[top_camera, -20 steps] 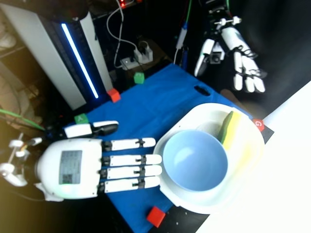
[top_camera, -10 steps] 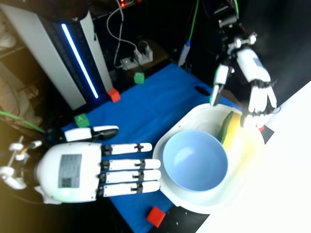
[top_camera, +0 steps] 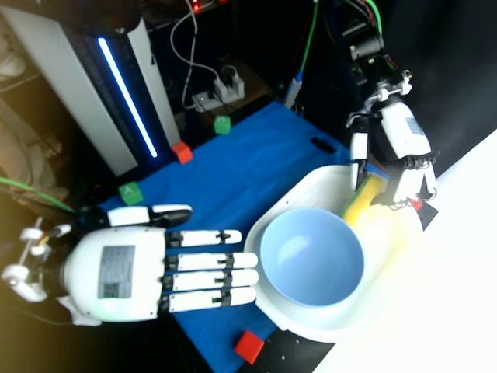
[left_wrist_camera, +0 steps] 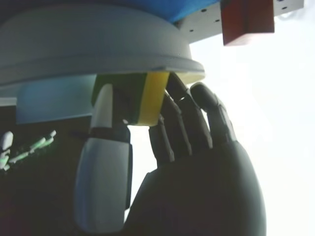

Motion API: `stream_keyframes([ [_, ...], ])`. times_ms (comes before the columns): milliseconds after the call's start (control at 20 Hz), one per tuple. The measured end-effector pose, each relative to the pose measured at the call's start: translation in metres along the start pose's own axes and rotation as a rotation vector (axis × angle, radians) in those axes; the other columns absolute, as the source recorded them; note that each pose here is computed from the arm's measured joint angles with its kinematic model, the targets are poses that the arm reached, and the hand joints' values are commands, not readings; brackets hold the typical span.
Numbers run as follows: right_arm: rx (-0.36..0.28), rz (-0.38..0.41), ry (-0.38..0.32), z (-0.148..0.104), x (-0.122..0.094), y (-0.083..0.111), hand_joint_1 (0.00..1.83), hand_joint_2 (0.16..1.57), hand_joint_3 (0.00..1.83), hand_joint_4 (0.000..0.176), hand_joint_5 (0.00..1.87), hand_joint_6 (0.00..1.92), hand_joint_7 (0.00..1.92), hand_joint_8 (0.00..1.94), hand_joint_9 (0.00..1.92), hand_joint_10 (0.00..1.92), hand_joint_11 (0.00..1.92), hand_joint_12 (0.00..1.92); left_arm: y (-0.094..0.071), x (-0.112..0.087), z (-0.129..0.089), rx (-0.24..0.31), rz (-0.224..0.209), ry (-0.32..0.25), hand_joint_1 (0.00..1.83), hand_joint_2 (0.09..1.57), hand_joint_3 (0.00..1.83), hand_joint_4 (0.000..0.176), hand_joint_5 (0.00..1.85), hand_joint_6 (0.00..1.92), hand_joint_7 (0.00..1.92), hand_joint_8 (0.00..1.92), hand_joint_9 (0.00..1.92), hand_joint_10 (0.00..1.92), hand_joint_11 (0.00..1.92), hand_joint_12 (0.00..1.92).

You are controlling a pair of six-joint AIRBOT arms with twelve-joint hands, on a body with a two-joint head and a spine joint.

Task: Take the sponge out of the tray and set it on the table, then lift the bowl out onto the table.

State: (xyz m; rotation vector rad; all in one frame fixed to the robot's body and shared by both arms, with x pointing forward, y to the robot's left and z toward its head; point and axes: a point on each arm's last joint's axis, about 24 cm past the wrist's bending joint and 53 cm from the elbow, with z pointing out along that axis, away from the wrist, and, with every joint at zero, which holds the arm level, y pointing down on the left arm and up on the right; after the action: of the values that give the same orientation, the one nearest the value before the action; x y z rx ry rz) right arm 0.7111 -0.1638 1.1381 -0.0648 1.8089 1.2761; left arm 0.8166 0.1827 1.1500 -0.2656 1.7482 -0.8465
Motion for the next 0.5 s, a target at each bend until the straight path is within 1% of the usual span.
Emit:
stream_keyframes([
  [50,0.004,-0.001,0.001,0.000,0.000,-0.001,0.25,1.27,0.00,0.164,0.54,0.00,0.13,0.00,0.04,0.00,0.00,0.21,-0.010,-0.011,-0.003,0.029,-0.001,-0.021,1.15,1.23,0.00,0.015,0.73,1.45,0.80,1.24,0.51,0.83,0.00,1.20],
  [100,0.007,-0.001,0.001,0.000,0.000,-0.002,0.27,1.27,0.00,0.162,0.54,0.00,0.13,0.00,0.04,0.00,0.00,0.21,-0.019,-0.019,-0.006,0.058,0.004,-0.037,1.16,1.23,0.00,0.012,0.72,1.44,0.82,1.23,0.57,0.82,0.06,1.23],
  [150,0.008,-0.001,0.000,0.000,0.000,-0.002,0.27,1.28,0.00,0.154,0.54,0.00,0.13,0.00,0.04,0.00,0.00,0.25,-0.028,-0.025,-0.009,0.084,0.009,-0.047,1.15,1.23,0.00,0.025,0.72,1.41,0.80,1.27,0.57,0.88,0.11,1.38],
  [200,0.009,0.000,0.000,0.000,0.000,-0.002,0.27,1.28,0.00,0.151,0.54,0.00,0.13,0.00,0.04,0.00,0.00,0.25,-0.038,-0.031,-0.014,0.116,0.023,-0.056,1.16,1.23,0.00,0.024,0.72,1.40,0.82,1.26,0.59,0.91,0.08,1.45],
  [250,0.010,-0.001,0.001,0.000,0.000,-0.002,0.27,1.28,0.00,0.159,0.54,0.00,0.13,0.00,0.04,0.00,0.00,0.25,-0.051,-0.036,-0.022,0.160,0.035,-0.066,1.17,1.21,0.00,0.020,0.74,1.36,0.86,1.21,0.63,0.88,0.12,1.42],
  [300,0.009,0.000,0.000,0.000,0.000,-0.002,0.27,1.27,0.00,0.157,0.55,0.00,0.13,0.00,0.04,0.00,0.00,0.25,-0.059,-0.040,-0.028,0.189,0.041,-0.073,1.18,1.19,0.00,0.009,0.77,1.30,0.90,1.16,0.71,0.83,0.21,1.38],
  [350,0.010,0.004,0.000,0.000,0.000,-0.002,0.26,1.27,0.00,0.160,0.55,0.00,0.14,0.00,0.04,0.00,0.00,0.27,-0.069,-0.043,-0.039,0.226,0.055,-0.077,1.19,1.18,0.00,0.006,0.78,1.28,0.92,1.13,0.74,0.77,0.25,1.32],
  [400,0.010,0.006,0.001,0.000,0.000,-0.002,0.28,1.27,0.00,0.162,0.55,0.00,0.14,0.00,0.04,0.00,0.00,0.27,-0.076,-0.044,-0.049,0.256,0.072,-0.077,1.19,1.17,0.00,0.015,0.81,1.28,0.93,1.09,0.75,0.76,0.31,1.29],
  [450,0.010,0.016,0.002,0.001,0.002,-0.002,0.26,1.28,0.00,0.171,0.54,0.00,0.14,0.00,0.04,0.00,0.00,0.27,-0.082,-0.044,-0.063,0.288,0.080,-0.077,1.32,1.16,0.00,0.000,0.81,1.25,0.93,1.17,0.79,1.12,0.36,1.31],
  [500,0.006,0.021,0.004,0.001,0.003,0.000,0.25,1.28,0.00,0.175,0.54,0.00,0.13,0.00,0.03,0.00,0.00,0.26,-0.087,-0.044,-0.077,0.316,0.086,-0.074,1.34,1.16,0.00,0.000,0.80,1.29,0.94,1.16,0.81,1.16,0.36,1.30],
])
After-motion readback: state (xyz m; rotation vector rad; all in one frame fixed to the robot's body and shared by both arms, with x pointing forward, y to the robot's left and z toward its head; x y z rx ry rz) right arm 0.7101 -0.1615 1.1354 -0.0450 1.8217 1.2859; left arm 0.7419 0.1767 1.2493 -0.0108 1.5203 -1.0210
